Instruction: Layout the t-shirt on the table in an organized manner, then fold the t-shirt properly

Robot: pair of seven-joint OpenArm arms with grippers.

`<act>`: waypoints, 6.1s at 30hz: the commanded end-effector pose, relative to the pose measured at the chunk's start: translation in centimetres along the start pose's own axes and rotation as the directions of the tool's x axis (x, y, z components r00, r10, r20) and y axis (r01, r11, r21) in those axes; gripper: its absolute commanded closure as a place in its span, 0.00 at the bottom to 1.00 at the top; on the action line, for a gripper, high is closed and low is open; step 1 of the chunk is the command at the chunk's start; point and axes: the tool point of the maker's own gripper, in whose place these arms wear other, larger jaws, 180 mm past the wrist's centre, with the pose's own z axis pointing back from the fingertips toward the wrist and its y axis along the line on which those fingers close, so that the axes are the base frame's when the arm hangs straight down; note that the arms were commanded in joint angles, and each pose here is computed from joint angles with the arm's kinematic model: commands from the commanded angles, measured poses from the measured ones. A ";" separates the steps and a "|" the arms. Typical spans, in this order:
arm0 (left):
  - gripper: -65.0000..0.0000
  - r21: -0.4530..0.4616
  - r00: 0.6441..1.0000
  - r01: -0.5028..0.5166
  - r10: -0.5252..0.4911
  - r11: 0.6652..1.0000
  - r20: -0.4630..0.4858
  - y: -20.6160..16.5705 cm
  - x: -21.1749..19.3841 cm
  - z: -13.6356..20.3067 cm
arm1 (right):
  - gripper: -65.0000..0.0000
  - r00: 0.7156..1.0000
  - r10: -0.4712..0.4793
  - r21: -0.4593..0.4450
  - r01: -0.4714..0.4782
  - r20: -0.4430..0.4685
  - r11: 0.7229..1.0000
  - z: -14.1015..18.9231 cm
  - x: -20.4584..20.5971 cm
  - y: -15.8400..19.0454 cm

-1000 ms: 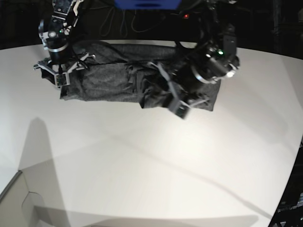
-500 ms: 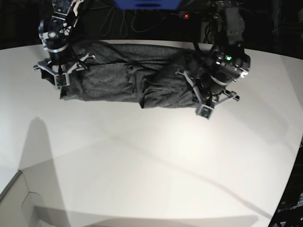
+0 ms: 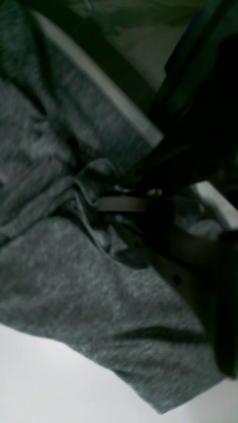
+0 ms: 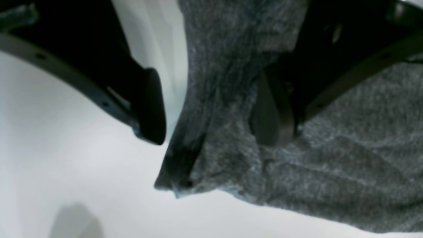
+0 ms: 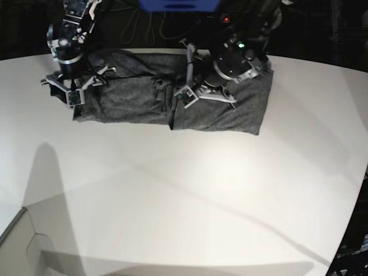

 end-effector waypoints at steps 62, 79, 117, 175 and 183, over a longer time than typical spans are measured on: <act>1.00 0.068 0.956 -0.292 0.288 0.954 0.063 12.4 -2.7 -1.8 | 0.29 0.928 -0.216 -0.094 0.197 -0.303 0.976 0.4 -3.6 -5.1; 1.00 0.068 0.956 -0.291 0.287 0.954 0.066 12.5 -2.6 -1.9 | 0.28 0.942 -0.225 -0.147 0.193 -0.250 0.970 1.1 -2.0 -7.2; 1.00 0.071 0.956 -0.274 0.264 0.959 0.124 12.6 -0.4 -1.2 | 0.28 0.920 -0.088 0.007 0.098 -0.382 0.995 0.4 -0.9 -3.4; 1.00 0.375 0.732 -0.678 0.534 0.632 0.423 24.3 -11.1 13.7 | 1.00 0.950 -0.047 0.077 0.074 -0.308 0.994 -2.0 2.9 -1.5; 1.00 0.378 0.735 -0.676 0.543 0.632 0.407 23.8 -11.7 13.6 | 1.00 0.970 0.093 0.170 -0.055 -0.224 0.984 -0.4 5.6 2.2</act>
